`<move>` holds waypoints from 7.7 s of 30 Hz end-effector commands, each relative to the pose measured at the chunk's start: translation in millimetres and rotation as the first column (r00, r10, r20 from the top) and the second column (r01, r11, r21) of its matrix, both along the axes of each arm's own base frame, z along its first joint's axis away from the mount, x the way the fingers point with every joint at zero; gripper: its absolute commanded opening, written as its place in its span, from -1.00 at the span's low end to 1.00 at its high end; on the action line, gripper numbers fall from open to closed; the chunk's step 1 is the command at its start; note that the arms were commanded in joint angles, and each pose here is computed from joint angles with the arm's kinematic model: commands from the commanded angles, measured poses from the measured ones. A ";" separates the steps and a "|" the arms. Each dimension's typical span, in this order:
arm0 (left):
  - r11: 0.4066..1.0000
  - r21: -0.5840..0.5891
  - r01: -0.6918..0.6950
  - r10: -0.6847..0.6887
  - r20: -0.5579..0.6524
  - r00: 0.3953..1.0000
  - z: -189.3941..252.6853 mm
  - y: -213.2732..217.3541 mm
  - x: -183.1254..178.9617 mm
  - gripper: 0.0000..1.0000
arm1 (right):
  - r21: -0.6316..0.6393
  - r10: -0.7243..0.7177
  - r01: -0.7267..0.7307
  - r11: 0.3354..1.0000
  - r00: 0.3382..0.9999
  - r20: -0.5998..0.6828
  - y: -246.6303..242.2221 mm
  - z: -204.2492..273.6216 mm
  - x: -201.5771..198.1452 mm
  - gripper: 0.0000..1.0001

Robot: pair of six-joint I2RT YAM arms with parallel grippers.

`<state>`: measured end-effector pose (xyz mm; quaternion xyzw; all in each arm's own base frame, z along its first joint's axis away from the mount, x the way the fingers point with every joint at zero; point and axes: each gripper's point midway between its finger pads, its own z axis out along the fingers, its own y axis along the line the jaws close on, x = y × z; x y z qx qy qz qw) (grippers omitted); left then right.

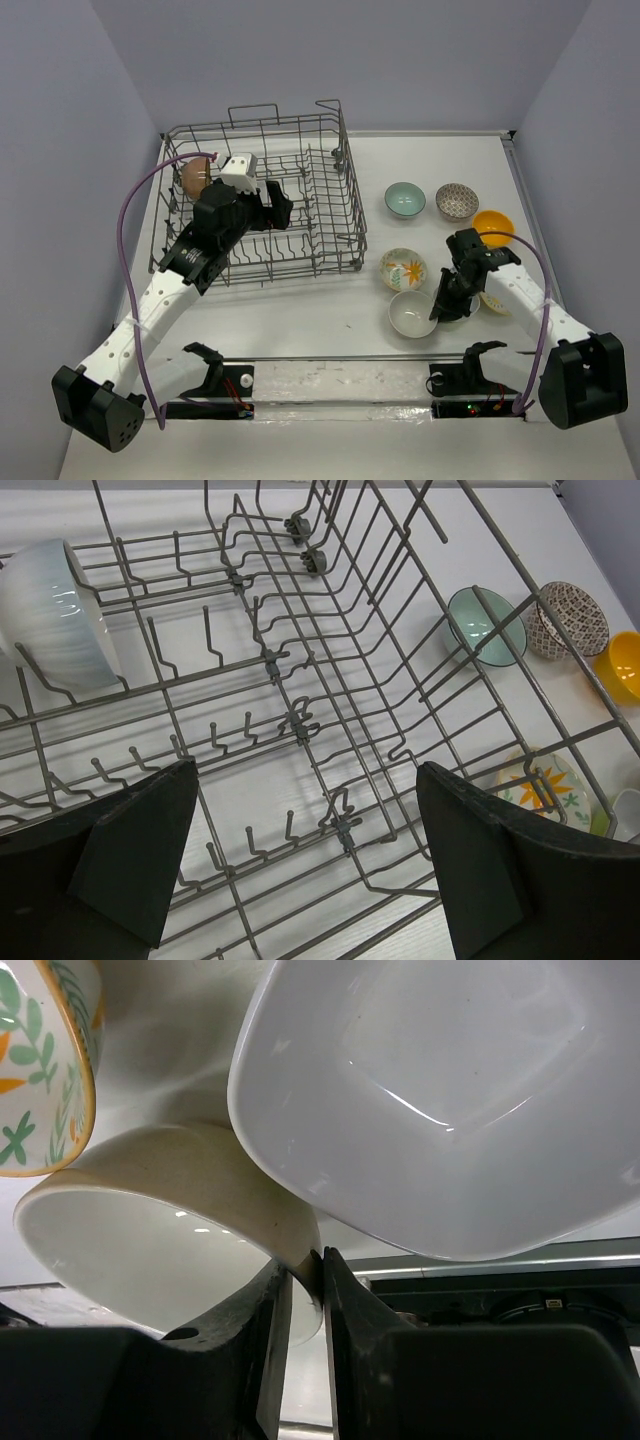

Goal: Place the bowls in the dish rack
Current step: Pick up the bowl from the center of the board, then pass from the right arm to the left, then insert the bowl into the dish rack.

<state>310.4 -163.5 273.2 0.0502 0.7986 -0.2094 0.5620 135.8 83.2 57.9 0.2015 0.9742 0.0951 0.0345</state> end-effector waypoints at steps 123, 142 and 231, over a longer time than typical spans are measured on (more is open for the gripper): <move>0.956 0.038 -0.291 0.293 -0.049 0.955 85.7 -43.2 57.8 -1.00 | -0.072 0.156 -0.177 0.982 0.527 0.836 195.9 327.4 234.5 -0.25; 0.624 0.290 -0.726 0.736 0.096 0.671 97.0 102.9 113.1 -1.00 | -0.152 0.148 -0.037 0.988 0.528 0.836 116.1 327.3 184.6 -0.04; 0.028 0.706 -0.707 0.823 0.385 0.417 82.5 89.0 126.3 -1.00 | -0.065 0.229 -0.308 0.949 0.535 0.813 92.1 302.0 86.2 -0.07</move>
